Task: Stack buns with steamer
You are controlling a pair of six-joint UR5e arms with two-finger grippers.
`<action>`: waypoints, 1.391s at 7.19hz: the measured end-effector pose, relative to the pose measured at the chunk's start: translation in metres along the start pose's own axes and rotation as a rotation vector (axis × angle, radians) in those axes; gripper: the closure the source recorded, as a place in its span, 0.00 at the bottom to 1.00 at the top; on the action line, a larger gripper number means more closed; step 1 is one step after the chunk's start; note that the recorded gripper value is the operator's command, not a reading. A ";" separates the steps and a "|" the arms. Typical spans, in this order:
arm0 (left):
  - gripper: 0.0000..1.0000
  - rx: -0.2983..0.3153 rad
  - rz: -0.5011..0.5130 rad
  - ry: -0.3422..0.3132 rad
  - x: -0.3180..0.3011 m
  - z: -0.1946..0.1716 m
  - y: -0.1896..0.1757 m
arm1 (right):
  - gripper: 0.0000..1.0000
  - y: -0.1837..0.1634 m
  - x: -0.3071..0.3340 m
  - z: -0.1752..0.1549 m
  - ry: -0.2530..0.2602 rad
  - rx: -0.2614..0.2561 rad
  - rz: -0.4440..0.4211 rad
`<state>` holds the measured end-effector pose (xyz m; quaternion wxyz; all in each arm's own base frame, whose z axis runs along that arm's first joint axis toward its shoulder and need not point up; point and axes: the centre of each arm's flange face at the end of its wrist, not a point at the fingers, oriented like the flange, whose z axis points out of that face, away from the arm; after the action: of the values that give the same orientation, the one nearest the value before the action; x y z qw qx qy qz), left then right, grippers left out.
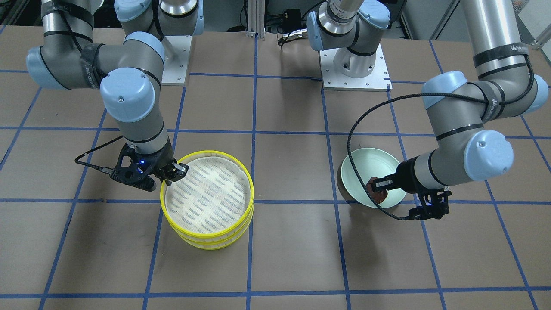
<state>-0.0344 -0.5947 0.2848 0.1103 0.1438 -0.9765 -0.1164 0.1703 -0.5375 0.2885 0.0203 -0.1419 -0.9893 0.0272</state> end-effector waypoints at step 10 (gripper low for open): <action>0.13 -0.094 -0.054 0.507 0.236 0.032 0.093 | 0.00 0.000 0.101 -0.238 -0.068 0.032 -0.022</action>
<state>-0.2867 -0.5738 0.3217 0.3550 0.1893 -0.9070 -0.1247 0.0850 -0.4979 0.5295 -0.0108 -0.1296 -0.9904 0.0476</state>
